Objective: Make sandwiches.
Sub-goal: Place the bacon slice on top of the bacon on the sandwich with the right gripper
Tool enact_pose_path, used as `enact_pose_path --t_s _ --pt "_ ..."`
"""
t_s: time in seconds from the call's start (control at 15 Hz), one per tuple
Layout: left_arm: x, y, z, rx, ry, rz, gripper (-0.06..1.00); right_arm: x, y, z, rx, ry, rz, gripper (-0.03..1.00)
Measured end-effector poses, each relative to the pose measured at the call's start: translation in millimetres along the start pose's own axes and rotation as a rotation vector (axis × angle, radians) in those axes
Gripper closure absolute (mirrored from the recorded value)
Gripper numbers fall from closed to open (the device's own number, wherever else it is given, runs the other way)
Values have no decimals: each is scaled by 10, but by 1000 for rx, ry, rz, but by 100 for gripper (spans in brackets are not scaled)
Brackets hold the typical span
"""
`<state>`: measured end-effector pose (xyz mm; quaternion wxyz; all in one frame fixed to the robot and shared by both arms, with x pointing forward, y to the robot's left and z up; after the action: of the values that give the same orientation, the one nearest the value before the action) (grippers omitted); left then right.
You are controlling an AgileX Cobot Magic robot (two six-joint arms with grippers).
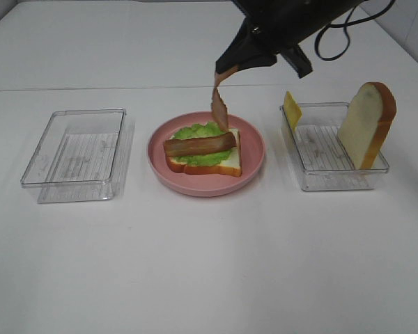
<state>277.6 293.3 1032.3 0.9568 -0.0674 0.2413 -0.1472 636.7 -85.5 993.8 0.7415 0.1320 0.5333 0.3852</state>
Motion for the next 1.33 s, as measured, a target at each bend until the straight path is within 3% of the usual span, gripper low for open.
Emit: enact_pose_path --t_s 0.27,0.53,0.73,1.07,1.2,1.33 --pt "0 0 0 0 0 0 19 554 -13 149 78 -127 30 97" --pt "0 0 0 0 0 0 19 874 -228 99 155 -123 32 97" --pt "0 0 0 0 0 0 19 949 -383 2 154 -70 -44 97" --pt "0 0 0 1 0 0 19 749 -548 -131 119 32 -264 96" --pt "0 0 0 1 0 0 19 709 -588 -184 127 68 -310 86" --pt "0 -1 0 1 0 -1 19 704 -599 -204 133 81 -319 62"
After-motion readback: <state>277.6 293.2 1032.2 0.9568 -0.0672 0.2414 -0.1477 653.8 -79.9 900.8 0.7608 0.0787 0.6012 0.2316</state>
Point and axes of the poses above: a point on each arm's last joint axis where the gripper is mounted, x pointing out along that axis toward the gripper, y along the wrist's bending axis when the last joint is at zero, z = x × y, the point moved 5 cm from there along x, pointing out along that axis toward the gripper, and after that the axes turned 14 degrees about -x, right-handed, at the moved point
